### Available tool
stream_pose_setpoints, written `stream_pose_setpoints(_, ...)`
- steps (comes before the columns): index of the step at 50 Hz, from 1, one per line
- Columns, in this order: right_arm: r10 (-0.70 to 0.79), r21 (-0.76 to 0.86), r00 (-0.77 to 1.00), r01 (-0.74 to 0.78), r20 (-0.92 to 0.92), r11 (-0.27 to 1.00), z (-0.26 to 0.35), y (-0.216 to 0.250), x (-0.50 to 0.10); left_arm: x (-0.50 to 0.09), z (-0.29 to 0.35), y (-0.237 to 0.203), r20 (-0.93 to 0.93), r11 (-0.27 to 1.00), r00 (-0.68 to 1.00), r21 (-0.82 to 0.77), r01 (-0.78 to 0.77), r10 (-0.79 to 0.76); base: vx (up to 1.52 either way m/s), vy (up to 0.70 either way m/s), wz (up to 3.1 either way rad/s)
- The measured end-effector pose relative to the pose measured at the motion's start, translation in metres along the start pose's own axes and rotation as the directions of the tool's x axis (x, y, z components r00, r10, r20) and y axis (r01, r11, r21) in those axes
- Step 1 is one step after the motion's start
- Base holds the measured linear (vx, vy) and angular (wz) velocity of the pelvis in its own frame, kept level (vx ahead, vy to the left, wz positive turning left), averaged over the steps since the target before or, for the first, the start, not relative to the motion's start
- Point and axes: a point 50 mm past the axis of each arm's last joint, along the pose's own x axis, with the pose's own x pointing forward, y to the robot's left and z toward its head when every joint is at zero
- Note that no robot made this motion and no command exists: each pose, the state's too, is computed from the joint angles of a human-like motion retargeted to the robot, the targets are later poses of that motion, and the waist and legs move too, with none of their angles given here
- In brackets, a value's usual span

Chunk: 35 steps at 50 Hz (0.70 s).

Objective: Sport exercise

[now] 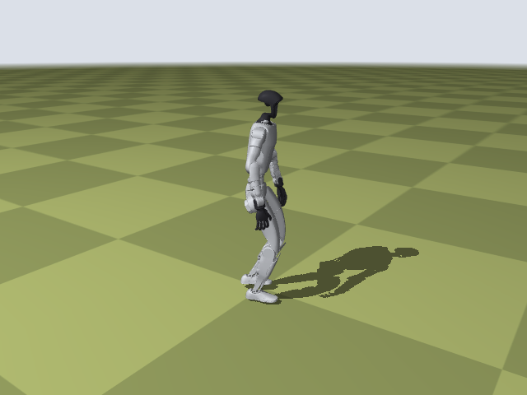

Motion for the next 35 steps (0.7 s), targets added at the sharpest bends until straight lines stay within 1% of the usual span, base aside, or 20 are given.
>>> stream_pose_setpoints(5, -0.018, -0.01, 0.997, 0.018, 0.075, 1.0, 0.013, -0.002, 0.0, -0.006, -0.022, 0.02, -0.109, 0.998, 0.992, 0.014, -0.058, 0.059, 0.01, -0.26, -0.35)
stream_pose_setpoints(7, -0.021, 0.001, 0.997, 0.021, 0.079, 1.0, 0.011, -0.002, -0.002, -0.008, -0.025, 0.027, -0.123, 0.997, 0.989, 0.004, -0.077, 0.077, 0.01, -0.23, -0.2)
stream_pose_setpoints(13, -0.025, 0.066, 0.999, 0.024, 0.02, 0.998, -0.018, -0.007, -0.011, -0.006, -0.014, 0.029, -0.07, 0.998, 0.996, -0.023, -0.06, 0.059, 0.03, -0.2, -0.01)
stream_pose_setpoints(19, -0.027, 0.097, 0.998, 0.033, -0.061, 0.995, -0.043, -0.019, -0.021, -0.007, -0.003, 0.032, -0.005, 1.0, 1.0, 0.013, -0.026, 0.026, 0.05, -0.26, 0.1)
stream_pose_setpoints(23, -0.018, 0.112, 0.997, 0.027, -0.08, 0.993, -0.05, -0.022, -0.024, -0.011, -0.005, 0.036, 0.012, 0.999, 1.0, 0.026, -0.021, 0.021, 0.06, -0.36, 0.09)
stream_pose_setpoints(27, -0.025, 0.162, 0.998, 0.034, -0.057, 0.986, -0.046, -0.021, -0.024, -0.014, -0.016, 0.031, 0.0, 1.0, 1.0, -0.028, -0.008, 0.008, 0.05, -0.41, 0.11)
stream_pose_setpoints(30, -0.029, 0.204, 0.999, 0.036, -0.037, 0.978, -0.043, -0.019, -0.023, -0.014, -0.022, 0.022, -0.017, 0.997, 0.999, -0.064, 0.03, -0.031, 0.02, -0.42, -0.02)
stream_pose_setpoints(35, -0.051, 0.202, 0.998, 0.055, -0.026, 0.978, -0.04, -0.02, -0.023, -0.013, -0.028, 0.01, -0.036, 0.997, 0.998, -0.066, 0.048, -0.05, -0.01, -0.39, -0.37)
